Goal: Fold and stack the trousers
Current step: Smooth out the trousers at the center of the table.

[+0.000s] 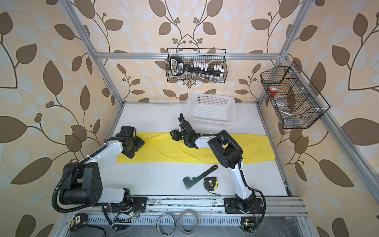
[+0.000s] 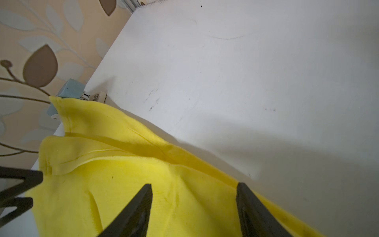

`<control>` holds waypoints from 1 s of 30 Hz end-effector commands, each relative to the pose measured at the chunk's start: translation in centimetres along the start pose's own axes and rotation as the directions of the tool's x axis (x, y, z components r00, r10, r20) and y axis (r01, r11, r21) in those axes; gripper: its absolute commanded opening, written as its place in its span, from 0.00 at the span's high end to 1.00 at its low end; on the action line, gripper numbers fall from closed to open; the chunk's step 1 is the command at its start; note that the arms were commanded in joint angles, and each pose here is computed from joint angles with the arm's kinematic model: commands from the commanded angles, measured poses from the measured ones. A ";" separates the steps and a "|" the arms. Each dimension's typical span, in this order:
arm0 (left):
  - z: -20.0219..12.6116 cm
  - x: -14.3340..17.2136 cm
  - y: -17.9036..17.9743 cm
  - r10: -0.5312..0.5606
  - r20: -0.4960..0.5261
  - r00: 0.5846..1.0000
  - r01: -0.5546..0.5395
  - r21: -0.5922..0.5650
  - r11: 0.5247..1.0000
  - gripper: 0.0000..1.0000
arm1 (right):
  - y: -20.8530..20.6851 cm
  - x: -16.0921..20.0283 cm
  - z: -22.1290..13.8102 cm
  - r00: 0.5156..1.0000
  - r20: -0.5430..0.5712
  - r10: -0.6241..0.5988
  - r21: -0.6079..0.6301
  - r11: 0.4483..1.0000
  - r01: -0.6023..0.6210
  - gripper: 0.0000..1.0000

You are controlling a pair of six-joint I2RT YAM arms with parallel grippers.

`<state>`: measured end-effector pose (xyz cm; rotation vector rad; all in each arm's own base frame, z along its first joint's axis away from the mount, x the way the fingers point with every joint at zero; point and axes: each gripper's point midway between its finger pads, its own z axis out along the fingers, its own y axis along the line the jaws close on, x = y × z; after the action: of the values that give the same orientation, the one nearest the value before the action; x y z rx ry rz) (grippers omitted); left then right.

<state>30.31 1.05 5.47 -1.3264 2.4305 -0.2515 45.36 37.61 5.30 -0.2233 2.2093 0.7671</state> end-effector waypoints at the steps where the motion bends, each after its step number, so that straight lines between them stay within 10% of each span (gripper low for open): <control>1: 0.4 0.9 -0.7 -0.004 -0.043 0.999 0.006 0.036 0.999 0.24 | -0.9 1.3 1.0 0.998 -0.053 0.016 0.013 1.000 -0.016 0.35; 10: 3.1 1.7 -3.7 0.076 -0.116 0.990 -0.070 0.056 0.996 0.48 | -0.7 1.4 1.3 0.997 -0.075 0.006 0.001 1.000 -0.006 0.35; 30: 3.9 -6.5 -6.7 0.210 0.107 0.972 -0.194 -0.145 0.970 0.49 | -0.8 3.9 0.7 0.994 -0.111 0.016 -0.016 1.000 -0.018 0.35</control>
<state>39.63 1.23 4.34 -1.1587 2.5054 -0.1096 45.07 37.78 3.97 -0.2419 2.2482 0.7863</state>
